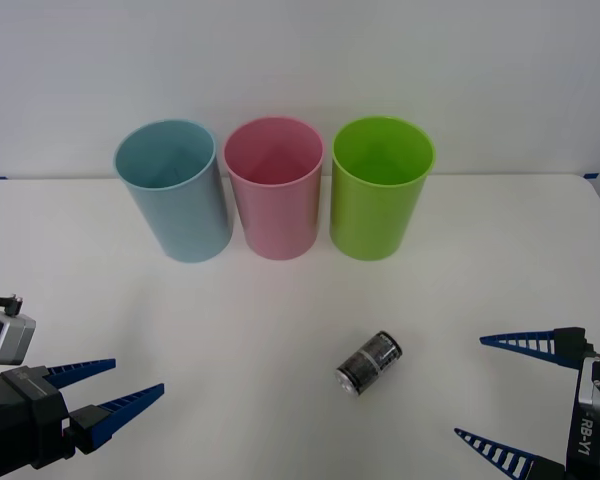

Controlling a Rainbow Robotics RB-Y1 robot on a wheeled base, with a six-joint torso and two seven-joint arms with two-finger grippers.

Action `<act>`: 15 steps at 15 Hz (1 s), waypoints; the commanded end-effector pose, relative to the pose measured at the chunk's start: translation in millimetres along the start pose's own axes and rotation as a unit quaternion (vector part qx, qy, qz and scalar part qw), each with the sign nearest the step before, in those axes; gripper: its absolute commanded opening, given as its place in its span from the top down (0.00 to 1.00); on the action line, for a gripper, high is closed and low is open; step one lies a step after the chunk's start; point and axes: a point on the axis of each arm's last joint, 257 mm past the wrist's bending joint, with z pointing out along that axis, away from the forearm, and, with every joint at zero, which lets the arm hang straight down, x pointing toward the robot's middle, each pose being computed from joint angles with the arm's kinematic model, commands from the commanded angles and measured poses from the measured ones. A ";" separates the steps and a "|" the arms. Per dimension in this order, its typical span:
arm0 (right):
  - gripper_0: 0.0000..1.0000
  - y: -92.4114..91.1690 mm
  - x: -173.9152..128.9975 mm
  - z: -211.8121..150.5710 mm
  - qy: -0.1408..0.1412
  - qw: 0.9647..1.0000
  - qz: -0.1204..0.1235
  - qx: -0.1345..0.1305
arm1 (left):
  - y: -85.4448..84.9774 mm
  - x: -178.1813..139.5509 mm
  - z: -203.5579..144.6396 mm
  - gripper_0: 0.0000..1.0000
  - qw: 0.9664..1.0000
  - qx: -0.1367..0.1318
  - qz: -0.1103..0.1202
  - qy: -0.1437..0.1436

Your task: Put cans in the blue bin and PET bottles in the pink bin and trash in the green bin.

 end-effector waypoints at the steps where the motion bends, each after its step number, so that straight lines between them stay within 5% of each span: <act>1: 0.00 0.0 0.0 0.0 0.000 1.000 0.000 0.000 | 0.0 0.0 0.0 0.00 1.000 0.000 0.000 0.000; 5: 0.00 0.0 0.0 0.0 0.000 1.000 0.000 0.000 | 0.0 0.0 0.0 0.00 1.000 0.000 0.000 0.000; 9: 0.00 -16.0 -33.6 -1.3 -0.020 0.998 -0.054 0.008 | 0.0 0.0 0.0 0.00 1.000 0.000 0.000 0.000; 12: 0.00 -18.9 -36.0 -1.2 0.005 0.993 -0.116 -0.023 | 0.0 0.0 0.0 0.00 1.000 0.000 0.000 0.000; 15: 0.00 -32.8 -42.3 -1.4 0.022 0.980 -0.196 -0.038 | 0.0 0.0 0.0 0.00 1.000 0.000 0.000 0.000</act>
